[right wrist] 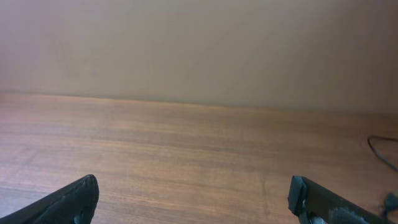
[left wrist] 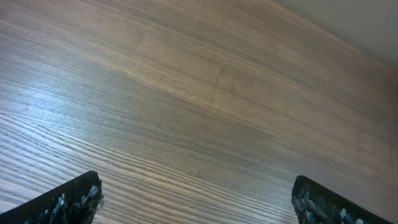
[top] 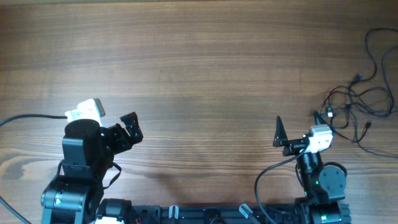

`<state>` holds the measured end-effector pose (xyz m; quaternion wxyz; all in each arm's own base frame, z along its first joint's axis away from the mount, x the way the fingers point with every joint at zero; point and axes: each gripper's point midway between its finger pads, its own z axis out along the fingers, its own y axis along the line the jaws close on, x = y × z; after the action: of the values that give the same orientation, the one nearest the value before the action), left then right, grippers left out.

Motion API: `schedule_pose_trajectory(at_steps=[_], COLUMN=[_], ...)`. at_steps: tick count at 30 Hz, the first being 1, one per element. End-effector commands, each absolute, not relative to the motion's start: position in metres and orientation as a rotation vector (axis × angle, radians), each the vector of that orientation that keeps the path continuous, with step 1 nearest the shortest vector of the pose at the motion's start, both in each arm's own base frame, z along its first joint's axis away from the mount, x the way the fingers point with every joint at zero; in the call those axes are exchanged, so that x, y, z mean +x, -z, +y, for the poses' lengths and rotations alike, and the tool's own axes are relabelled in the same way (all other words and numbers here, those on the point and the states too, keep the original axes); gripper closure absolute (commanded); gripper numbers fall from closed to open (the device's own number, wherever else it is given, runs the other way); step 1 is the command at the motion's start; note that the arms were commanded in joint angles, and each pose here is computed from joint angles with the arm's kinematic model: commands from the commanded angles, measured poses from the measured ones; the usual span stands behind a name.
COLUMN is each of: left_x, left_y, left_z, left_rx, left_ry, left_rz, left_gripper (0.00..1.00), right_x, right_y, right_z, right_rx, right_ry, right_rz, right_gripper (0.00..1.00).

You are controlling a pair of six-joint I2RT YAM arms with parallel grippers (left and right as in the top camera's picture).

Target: Untangle cables

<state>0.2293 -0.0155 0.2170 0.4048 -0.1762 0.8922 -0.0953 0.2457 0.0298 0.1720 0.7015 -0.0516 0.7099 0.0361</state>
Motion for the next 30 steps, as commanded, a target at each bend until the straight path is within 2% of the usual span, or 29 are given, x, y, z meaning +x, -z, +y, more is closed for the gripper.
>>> schedule_pose_trajectory(at_steps=[1, 30], left_x=[0.229, 0.229], left_y=[-0.214, -0.214], left_z=[-0.015, -0.015], left_rx=[-0.449, -0.449], left_ry=[0.244, 0.244], left_rz=[2.258, 2.257], left_gripper=[0.0, 0.0], right_x=[0.244, 0.246], right_y=[-0.176, -0.176], right_z=[0.035, 0.02], right_rx=[-0.165, -0.158], right_ry=[-0.082, 0.004], right_rz=[1.56, 1.56], right_gripper=[0.0, 0.0])
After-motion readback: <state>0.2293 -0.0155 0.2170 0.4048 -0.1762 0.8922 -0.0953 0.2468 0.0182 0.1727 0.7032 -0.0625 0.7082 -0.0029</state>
